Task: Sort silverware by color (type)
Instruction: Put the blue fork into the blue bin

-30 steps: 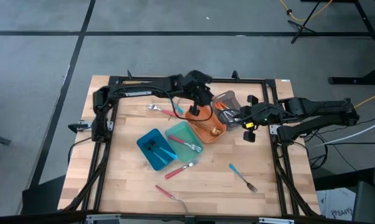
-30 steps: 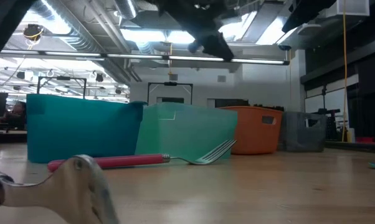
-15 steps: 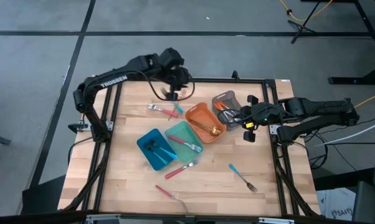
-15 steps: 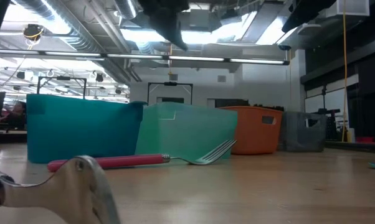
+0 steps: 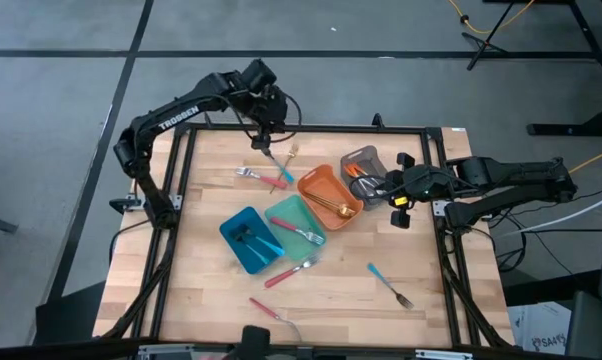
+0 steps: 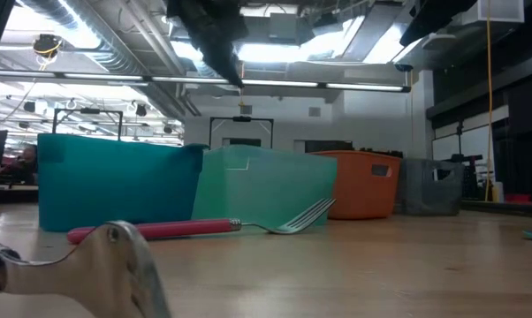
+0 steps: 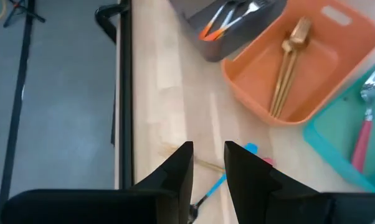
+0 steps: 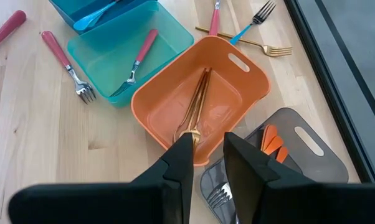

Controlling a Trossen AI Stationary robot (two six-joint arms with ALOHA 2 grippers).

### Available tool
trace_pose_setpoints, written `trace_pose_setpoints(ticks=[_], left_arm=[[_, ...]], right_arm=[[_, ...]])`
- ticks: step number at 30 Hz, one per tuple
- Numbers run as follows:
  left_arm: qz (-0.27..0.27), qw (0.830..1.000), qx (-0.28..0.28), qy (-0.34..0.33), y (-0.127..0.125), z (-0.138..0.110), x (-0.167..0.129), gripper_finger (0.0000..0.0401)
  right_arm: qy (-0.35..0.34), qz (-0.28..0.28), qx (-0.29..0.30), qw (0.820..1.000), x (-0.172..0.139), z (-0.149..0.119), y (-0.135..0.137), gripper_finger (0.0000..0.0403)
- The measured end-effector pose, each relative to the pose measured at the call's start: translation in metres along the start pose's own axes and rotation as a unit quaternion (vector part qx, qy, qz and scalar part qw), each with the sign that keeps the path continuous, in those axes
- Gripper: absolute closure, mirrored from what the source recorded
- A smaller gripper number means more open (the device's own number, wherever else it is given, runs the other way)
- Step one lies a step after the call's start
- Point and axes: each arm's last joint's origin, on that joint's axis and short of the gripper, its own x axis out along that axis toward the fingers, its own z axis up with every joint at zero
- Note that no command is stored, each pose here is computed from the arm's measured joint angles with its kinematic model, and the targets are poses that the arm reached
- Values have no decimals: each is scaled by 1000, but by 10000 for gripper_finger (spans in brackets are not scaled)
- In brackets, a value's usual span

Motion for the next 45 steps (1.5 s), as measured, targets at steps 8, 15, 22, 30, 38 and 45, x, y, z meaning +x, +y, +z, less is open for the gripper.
trace_pose_setpoints(ticks=[8,15,22,30,38,45], left_arm=[[-24,999,26,37,-3,-37,44,316],[-5,994,109,31,-13,-71,88,316],[11,985,171,21,-22,-94,111,316],[-6,986,166,35,-30,-111,125,316],[-29,986,157,56,-30,-123,151,316],[-24,981,174,79,-30,-128,159,316]], right_arm=[[0,0,0,1000,0,0,0,322],[-1,0,0,1000,0,0,0,322],[-1,0,0,1000,0,0,0,322],[-1,0,0,1000,0,0,0,322],[-3,0,1,1000,0,1,0,322],[-3,0,1,1000,0,1,0,322]])
